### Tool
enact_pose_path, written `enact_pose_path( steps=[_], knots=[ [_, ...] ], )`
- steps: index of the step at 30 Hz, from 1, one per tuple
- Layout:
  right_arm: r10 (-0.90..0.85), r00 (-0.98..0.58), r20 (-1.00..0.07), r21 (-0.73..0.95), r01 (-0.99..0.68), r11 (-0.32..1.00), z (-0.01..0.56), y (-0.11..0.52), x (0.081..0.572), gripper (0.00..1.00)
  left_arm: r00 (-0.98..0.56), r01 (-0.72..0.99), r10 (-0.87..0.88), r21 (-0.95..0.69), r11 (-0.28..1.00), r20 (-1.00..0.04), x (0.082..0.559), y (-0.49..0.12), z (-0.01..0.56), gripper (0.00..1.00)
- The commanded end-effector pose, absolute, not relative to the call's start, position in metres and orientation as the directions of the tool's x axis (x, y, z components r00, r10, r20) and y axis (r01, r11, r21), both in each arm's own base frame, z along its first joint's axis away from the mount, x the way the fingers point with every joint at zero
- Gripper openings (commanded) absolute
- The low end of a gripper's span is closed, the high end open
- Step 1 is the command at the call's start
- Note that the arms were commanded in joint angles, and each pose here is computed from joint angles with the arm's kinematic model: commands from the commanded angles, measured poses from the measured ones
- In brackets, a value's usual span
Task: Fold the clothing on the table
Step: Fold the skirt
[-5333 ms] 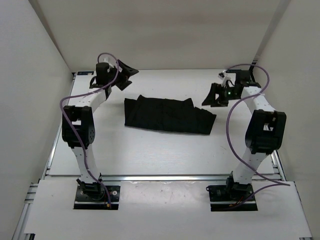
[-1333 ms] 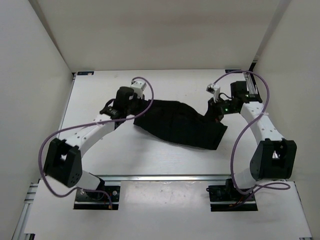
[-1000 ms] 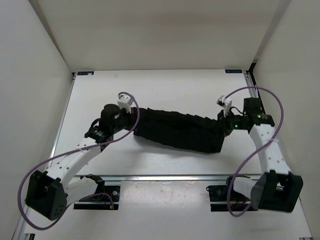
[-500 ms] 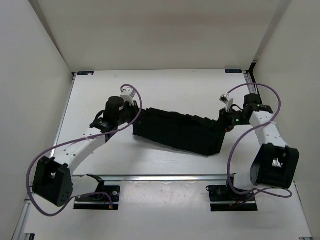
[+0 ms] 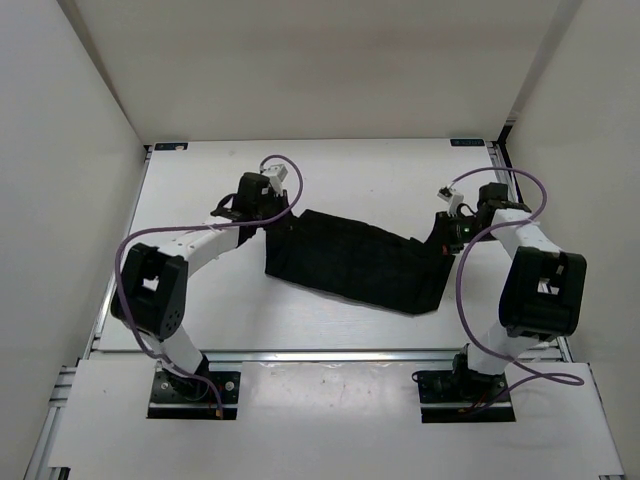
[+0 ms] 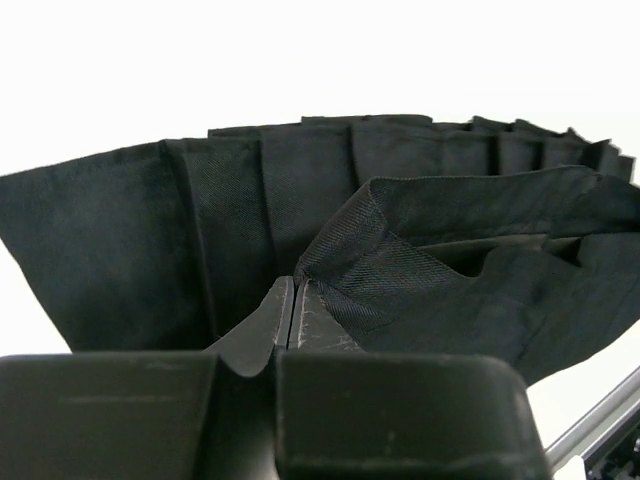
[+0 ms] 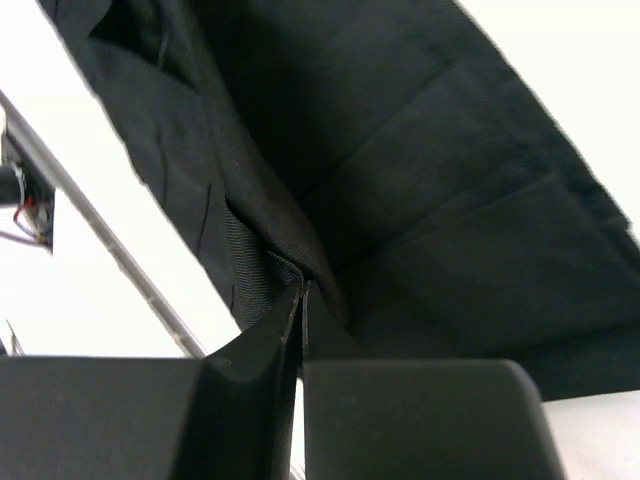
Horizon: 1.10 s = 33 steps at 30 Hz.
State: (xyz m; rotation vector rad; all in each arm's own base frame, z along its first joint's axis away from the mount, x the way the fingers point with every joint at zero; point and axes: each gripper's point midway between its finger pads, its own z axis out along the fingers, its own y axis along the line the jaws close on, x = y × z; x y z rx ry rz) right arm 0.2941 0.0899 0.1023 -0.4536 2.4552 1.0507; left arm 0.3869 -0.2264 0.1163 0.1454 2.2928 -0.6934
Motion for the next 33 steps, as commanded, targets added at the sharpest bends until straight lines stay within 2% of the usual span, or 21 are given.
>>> enact_pose_path(
  steps=[1,6,13,14,15,16,17,18,19,20,22,23,24,25,26,28,32,33],
  knots=[
    [-0.075,-0.852,-0.518,0.567,-0.408,0.716,0.102,0.075,0.323,0.00,-0.696,0.281,-0.121,-0.424,0.861,-0.707,0.409,-0.220,0.125,0.00],
    [-0.040,-0.875,-0.482,0.581,-0.354,0.733,0.093,0.064,0.337,0.00,-0.714,0.271,-0.107,-0.414,0.869,-0.692,0.424,-0.219,0.111,0.00],
    [-0.006,-0.869,-0.494,0.539,-0.312,0.782,0.092,0.050,0.371,0.00,-0.698,0.276,-0.117,-0.417,0.866,-0.706,0.447,-0.222,0.109,0.00],
    [-0.009,-0.871,-0.491,0.507,-0.294,0.810,0.089,0.045,0.376,0.06,-0.699,0.274,-0.120,-0.418,0.866,-0.706,0.450,-0.223,0.107,0.00],
    [-0.023,-0.879,-0.477,0.484,-0.284,0.828,0.083,0.047,0.378,0.29,-0.701,0.268,-0.117,-0.412,0.871,-0.703,0.453,-0.222,0.104,0.01],
    [-0.050,-0.886,-0.461,0.412,-0.264,0.872,0.072,0.043,0.383,0.61,-0.702,0.273,-0.111,-0.410,0.870,-0.703,0.453,-0.222,0.102,0.08],
    [-0.066,-0.890,-0.452,0.348,-0.244,0.905,0.064,0.035,0.386,0.67,-0.716,0.271,-0.100,-0.407,0.872,-0.691,0.453,-0.220,0.095,0.31],
    [-0.095,-0.887,-0.451,0.314,-0.258,0.914,0.065,0.038,0.387,0.72,-0.725,0.251,-0.098,-0.395,0.884,-0.682,0.456,-0.215,0.092,0.62],
    [-0.097,-0.882,-0.462,0.268,-0.242,0.932,0.068,0.032,0.392,0.73,-0.714,0.253,-0.099,-0.387,0.887,-0.694,0.461,-0.214,0.102,0.65],
    [-0.097,-0.862,-0.497,0.228,-0.237,0.944,0.076,0.028,0.399,0.72,-0.708,0.250,-0.092,-0.371,0.894,-0.700,0.462,-0.212,0.107,0.73],
    [-0.083,-0.834,-0.545,0.227,-0.242,0.943,0.094,0.028,0.403,0.70,-0.604,0.281,-0.092,-0.320,0.905,-0.791,0.475,-0.210,0.148,0.93],
    [-0.082,-0.801,-0.593,0.241,-0.273,0.931,0.112,0.033,0.406,0.67,-0.543,0.276,-0.102,-0.292,0.916,-0.833,0.477,-0.204,0.173,0.99],
    [-0.096,-0.776,-0.623,0.272,-0.331,0.904,0.124,0.044,0.407,0.60,-0.469,0.272,-0.121,-0.274,0.922,-0.875,0.478,-0.201,0.195,0.98],
    [-0.100,-0.752,-0.651,0.286,-0.366,0.886,0.136,0.051,0.405,0.47,-0.418,0.279,-0.149,-0.283,0.918,-0.896,0.479,-0.204,0.210,0.99],
    [-0.116,-0.728,-0.676,0.321,-0.432,0.843,0.146,0.066,0.398,0.38,-0.400,0.294,-0.169,-0.300,0.907,-0.901,0.473,-0.209,0.223,0.99],
    [-0.154,-0.708,-0.689,0.357,-0.517,0.778,0.151,0.091,0.387,0.00,-0.464,0.378,-0.138,-0.337,0.863,-0.875,0.458,-0.230,0.219,0.99],
    [-0.204,-0.752,-0.627,0.505,-0.592,0.628,0.136,0.133,0.350,0.00,-0.588,0.535,0.042,-0.350,0.769,-0.808,0.403,-0.277,0.173,0.97],
    [-0.218,-0.758,-0.615,0.526,-0.600,0.603,0.129,0.137,0.343,0.00,-0.609,0.558,0.060,-0.374,0.741,-0.791,0.393,-0.283,0.164,0.89]
  ],
)
